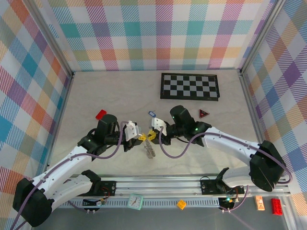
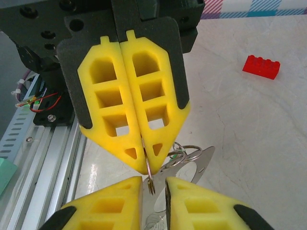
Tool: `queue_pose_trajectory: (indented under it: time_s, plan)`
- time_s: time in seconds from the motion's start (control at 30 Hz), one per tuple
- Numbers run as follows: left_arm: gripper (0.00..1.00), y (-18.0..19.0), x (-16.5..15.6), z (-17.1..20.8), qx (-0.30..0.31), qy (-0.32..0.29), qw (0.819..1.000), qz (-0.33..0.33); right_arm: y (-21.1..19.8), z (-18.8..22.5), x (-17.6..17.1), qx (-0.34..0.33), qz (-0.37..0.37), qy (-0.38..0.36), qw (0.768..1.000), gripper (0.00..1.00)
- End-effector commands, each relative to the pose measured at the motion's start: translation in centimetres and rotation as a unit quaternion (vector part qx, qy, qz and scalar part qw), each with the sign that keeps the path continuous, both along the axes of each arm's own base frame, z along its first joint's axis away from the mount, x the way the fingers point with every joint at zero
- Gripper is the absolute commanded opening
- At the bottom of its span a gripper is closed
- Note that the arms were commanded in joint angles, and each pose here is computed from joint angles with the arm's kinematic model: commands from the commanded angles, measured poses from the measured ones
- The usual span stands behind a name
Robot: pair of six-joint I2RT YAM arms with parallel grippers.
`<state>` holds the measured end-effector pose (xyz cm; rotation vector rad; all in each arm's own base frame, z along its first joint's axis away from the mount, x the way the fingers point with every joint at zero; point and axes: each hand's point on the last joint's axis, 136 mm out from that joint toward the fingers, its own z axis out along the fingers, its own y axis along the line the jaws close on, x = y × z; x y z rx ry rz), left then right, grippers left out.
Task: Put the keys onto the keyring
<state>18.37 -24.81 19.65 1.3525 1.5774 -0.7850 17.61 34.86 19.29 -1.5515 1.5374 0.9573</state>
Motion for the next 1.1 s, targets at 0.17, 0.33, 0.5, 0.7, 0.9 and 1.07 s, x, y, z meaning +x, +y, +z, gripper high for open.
queue_pose_trajectory:
  time_s: [0.17,0.33,0.5,0.7,0.9,1.07]
  plan:
    - [0.00,-0.6,-0.2,1.1,-0.017,-0.022,0.999,-0.019,0.6,0.5,-0.3,0.013,0.019,0.010,1.000,0.04]
    - [0.18,-0.2,0.2,0.6,-0.011,-0.018,1.000,0.004,0.4,0.2,-0.5,0.014,0.020,0.009,1.000,0.00]
    - [0.23,0.4,0.1,0.7,-0.049,-0.026,0.998,0.037,0.4,0.4,-0.6,0.026,0.025,0.014,0.999,0.00]
    - [0.25,0.9,-0.4,0.5,-0.086,-0.021,0.995,0.054,0.4,0.5,-0.8,0.045,0.036,0.025,0.998,0.00]
    - [0.22,0.4,-0.2,0.3,-0.086,-0.008,0.995,0.047,0.6,0.5,-1.2,0.057,0.047,0.028,0.997,0.00]
    - [0.17,0.1,0.0,0.7,-0.097,-0.008,0.994,0.043,0.7,0.7,-1.4,0.062,0.055,0.033,0.996,0.00]
